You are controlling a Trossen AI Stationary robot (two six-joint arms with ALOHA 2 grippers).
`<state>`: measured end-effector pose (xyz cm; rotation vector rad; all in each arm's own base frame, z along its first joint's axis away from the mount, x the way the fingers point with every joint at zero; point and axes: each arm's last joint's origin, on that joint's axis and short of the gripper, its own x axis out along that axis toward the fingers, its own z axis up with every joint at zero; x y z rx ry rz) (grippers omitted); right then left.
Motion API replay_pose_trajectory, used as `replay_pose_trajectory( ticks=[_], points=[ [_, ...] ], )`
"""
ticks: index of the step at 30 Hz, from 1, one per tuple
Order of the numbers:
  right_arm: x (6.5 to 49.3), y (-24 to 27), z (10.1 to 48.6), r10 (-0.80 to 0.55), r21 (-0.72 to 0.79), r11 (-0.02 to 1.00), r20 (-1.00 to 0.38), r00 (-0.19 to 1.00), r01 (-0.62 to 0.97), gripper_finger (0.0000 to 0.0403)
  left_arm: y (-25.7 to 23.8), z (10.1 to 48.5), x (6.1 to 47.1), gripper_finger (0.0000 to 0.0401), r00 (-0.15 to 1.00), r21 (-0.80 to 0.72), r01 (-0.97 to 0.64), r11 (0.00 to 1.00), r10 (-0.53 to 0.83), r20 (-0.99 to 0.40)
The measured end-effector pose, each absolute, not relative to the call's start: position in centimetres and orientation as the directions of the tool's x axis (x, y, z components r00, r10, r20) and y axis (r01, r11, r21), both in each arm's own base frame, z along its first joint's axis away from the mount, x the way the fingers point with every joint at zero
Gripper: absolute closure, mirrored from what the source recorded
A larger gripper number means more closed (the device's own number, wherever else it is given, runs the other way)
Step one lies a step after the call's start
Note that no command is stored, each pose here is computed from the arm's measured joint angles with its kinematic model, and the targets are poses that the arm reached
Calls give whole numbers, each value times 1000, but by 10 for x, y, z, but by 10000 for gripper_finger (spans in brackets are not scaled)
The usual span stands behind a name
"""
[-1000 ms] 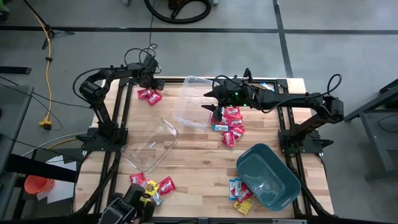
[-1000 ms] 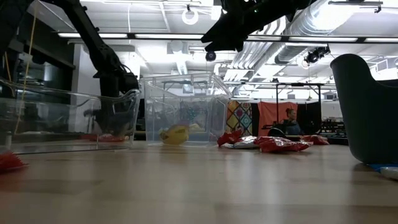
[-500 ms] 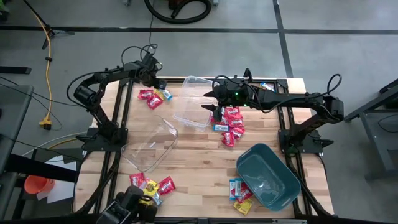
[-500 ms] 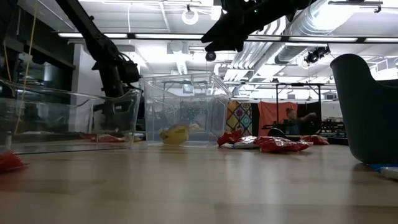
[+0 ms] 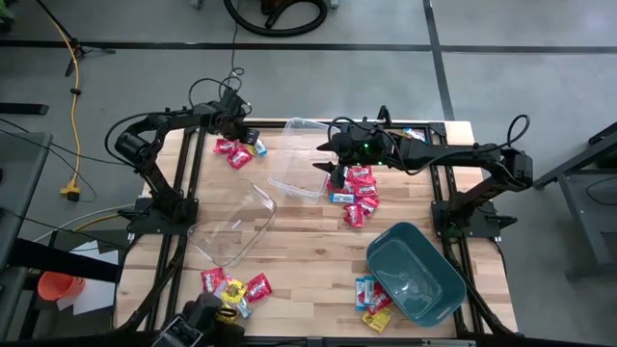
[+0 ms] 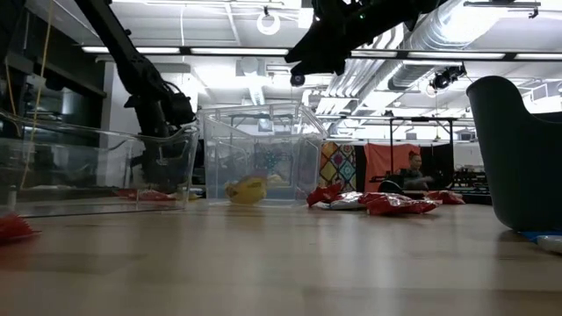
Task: Sort candy
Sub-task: Put the yellow candy into the transparent container
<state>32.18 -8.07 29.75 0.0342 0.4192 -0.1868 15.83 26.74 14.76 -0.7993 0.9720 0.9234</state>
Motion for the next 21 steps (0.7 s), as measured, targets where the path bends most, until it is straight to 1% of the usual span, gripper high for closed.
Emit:
replay_pose_trajectory(
  ticks=[3,13,21],
  points=[
    [322,-81,298,-173,-5,982,-407,897,187,153,268,146,159,272,278,-150,-906,396,289,-916],
    [322,-81,298,-173,-6,982,-407,897,187,153,267,145,157,272,248,-121,-915,386,297,-922],
    [322,-81,298,-174,-6,982,-407,897,188,153,273,132,161,272,246,-123,-919,374,300,-922]
  ],
)
